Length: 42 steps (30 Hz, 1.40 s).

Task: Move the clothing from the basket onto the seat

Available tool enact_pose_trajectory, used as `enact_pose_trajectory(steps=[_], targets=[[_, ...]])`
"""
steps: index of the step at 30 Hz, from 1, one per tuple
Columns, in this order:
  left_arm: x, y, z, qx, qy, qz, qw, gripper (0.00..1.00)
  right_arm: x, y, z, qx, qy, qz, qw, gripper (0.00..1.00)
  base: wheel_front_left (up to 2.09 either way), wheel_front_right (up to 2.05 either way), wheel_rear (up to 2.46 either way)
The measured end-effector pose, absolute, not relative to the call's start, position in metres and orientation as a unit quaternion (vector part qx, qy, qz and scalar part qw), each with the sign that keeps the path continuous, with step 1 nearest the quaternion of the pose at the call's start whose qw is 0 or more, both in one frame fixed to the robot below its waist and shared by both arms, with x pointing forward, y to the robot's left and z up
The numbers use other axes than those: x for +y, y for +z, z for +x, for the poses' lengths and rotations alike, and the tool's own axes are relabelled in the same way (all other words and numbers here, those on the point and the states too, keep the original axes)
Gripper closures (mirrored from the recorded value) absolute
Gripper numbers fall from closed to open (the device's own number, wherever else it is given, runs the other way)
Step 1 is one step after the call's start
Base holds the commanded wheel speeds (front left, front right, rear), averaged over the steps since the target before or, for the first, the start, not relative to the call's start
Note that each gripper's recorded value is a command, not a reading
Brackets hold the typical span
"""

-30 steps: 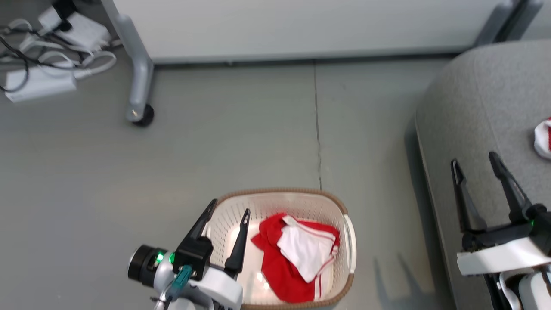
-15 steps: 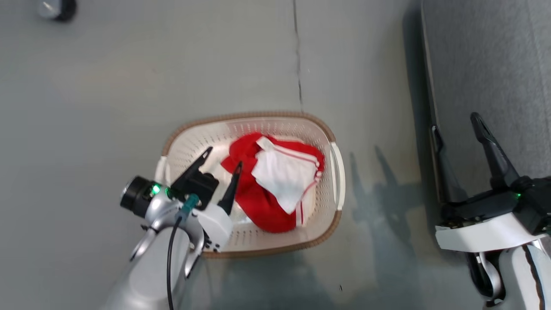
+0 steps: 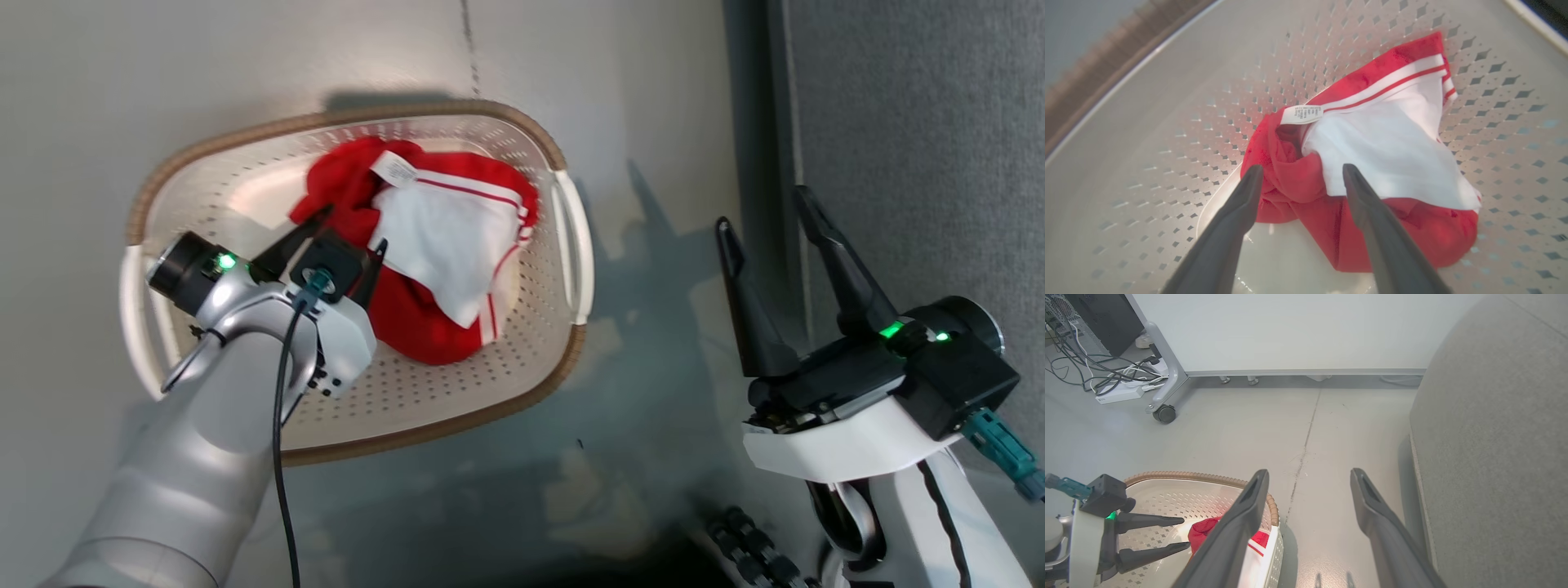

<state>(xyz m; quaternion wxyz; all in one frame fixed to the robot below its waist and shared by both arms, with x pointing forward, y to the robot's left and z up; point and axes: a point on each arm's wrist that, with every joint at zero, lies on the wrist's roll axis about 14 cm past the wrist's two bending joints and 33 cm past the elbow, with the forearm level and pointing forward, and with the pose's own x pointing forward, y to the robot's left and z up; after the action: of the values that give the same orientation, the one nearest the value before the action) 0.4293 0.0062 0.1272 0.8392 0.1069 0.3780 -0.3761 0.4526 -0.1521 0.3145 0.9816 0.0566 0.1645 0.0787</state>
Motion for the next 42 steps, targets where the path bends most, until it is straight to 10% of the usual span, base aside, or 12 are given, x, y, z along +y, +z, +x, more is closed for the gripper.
enact_pose_trajectory(steps=[17,26,42], targets=[[-0.015,0.051,0.421,0.458,-0.398,0.132,0.784,0.0,-0.171,0.285,0.433,0.218,0.044,0.055,0.973,0.0,0.0,0.0,0.0],[0.004,0.034,0.39,0.533,-0.431,0.205,0.699,0.0,-0.169,0.279,0.423,0.232,0.04,0.063,0.97,0.0,0.0,0.0,0.0],[0.006,0.029,0.397,0.536,-0.4,0.205,0.714,0.0,-0.161,0.274,0.424,0.236,0.048,0.073,0.968,0.0,0.0,0.0,0.0]])
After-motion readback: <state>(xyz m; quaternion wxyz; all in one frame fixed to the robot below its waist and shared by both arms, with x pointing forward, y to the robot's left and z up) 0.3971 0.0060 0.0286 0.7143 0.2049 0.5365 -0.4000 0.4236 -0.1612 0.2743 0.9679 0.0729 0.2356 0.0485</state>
